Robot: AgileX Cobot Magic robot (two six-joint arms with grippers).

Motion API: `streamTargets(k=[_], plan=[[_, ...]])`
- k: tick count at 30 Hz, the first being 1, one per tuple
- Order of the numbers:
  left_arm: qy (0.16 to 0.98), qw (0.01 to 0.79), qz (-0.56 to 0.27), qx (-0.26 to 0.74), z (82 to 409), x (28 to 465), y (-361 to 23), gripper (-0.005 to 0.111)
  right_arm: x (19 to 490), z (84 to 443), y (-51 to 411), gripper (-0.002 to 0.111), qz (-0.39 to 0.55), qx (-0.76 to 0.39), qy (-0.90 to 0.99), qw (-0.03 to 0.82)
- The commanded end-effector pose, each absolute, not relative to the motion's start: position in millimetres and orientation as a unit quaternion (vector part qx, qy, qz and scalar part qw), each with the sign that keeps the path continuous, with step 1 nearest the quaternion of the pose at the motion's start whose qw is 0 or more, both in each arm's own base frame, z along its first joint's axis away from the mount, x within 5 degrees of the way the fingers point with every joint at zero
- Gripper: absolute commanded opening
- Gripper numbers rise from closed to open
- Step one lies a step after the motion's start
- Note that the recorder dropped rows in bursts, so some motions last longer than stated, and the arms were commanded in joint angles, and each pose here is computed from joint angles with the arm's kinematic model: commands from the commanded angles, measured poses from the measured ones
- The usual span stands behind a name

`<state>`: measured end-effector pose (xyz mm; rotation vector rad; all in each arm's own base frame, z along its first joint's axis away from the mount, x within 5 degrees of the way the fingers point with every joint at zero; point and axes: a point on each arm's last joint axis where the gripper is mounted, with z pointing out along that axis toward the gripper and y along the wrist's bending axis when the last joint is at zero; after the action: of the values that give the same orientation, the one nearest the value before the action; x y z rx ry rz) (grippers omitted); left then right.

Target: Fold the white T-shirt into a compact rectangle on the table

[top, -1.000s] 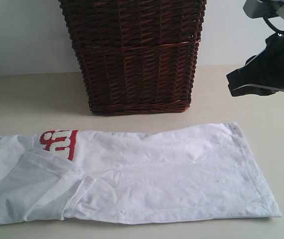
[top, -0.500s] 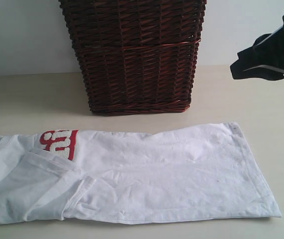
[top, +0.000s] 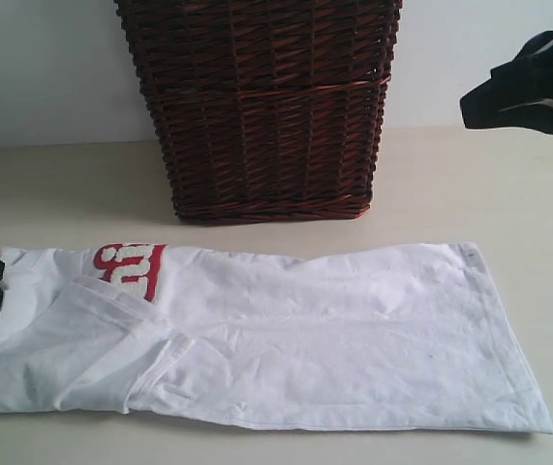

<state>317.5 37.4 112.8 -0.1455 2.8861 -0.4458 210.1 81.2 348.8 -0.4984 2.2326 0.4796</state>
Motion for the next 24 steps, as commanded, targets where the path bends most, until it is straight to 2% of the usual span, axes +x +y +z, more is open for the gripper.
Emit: streamTargets(k=[1, 17, 24], plan=[[0.981, 0.084, -0.164, -0.055, 100, 313, 35, 0.065, 208, 352, 81, 0.027, 0.192, -0.201, 0.875, 0.396], [0.974, 0.083, -0.18, -0.108, 104, 309, 65, 0.065, 207, 352, 82, 0.027, 0.196, -0.202, 0.876, 0.391], [0.959, 0.087, -0.244, -0.111, 118, 312, 76, 0.065, 207, 352, 82, 0.026, 0.196, -0.202, 0.877, 0.39]])
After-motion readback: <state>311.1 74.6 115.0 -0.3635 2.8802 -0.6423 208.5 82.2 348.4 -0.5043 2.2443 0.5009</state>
